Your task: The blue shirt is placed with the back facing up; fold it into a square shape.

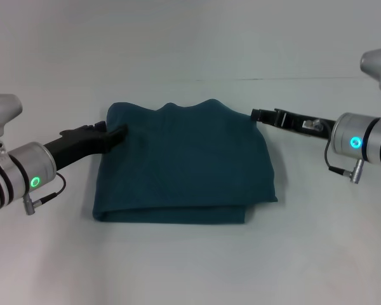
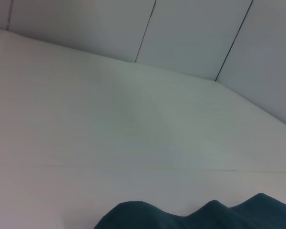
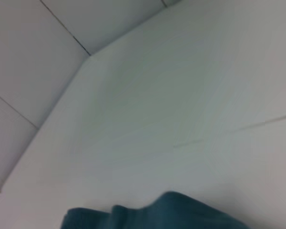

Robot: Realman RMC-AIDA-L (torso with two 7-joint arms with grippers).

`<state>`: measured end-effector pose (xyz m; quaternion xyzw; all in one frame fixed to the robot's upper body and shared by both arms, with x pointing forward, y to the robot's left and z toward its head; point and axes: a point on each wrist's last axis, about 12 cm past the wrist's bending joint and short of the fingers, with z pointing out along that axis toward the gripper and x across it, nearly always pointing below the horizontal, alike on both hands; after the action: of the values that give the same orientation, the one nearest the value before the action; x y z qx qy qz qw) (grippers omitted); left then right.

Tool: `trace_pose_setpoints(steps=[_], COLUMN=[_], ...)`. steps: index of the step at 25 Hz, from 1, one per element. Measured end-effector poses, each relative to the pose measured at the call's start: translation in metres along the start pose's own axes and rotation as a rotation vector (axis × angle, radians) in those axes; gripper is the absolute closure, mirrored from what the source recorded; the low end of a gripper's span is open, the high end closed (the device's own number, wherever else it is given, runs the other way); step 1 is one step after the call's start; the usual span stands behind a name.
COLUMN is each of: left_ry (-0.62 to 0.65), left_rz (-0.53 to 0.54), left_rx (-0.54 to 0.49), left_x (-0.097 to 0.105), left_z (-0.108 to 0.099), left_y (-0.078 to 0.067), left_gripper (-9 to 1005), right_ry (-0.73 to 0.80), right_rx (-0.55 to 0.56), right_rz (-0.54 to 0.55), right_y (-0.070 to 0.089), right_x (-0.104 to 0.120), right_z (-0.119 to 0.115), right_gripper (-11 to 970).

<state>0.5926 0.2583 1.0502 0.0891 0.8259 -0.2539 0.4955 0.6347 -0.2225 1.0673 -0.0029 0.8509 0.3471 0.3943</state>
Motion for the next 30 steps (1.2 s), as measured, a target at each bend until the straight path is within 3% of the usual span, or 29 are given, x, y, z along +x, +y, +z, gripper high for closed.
trace_pose_setpoints(steps=[7, 10, 21, 30], left_ry=[0.0, 0.002, -0.016, -0.015], left_rz=[-0.002, -0.003, -0.025, -0.022], left_rx=[-0.003, -0.003, -0.031, -0.029], left_x=[0.001, 0.001, 0.002, 0.004], left_z=[-0.001, -0.001, -0.006, -0.009], left_y=[0.001, 0.001, 0.008, 0.009], left_gripper=[437, 437, 436, 435], right_ry=[0.01, 0.048, 0.184, 0.259], right_rx=[-0.074, -0.109, -0.19, -0.148], right_rz=[-0.04, -0.072, -0.142, -0.181], right_y=[0.009, 0.015, 0.021, 0.028], right_x=[-0.008, -0.005, 0.013, 0.03], right_z=[-0.003, -0.002, -0.007, 0.006], right_gripper=[584, 588, 959, 957])
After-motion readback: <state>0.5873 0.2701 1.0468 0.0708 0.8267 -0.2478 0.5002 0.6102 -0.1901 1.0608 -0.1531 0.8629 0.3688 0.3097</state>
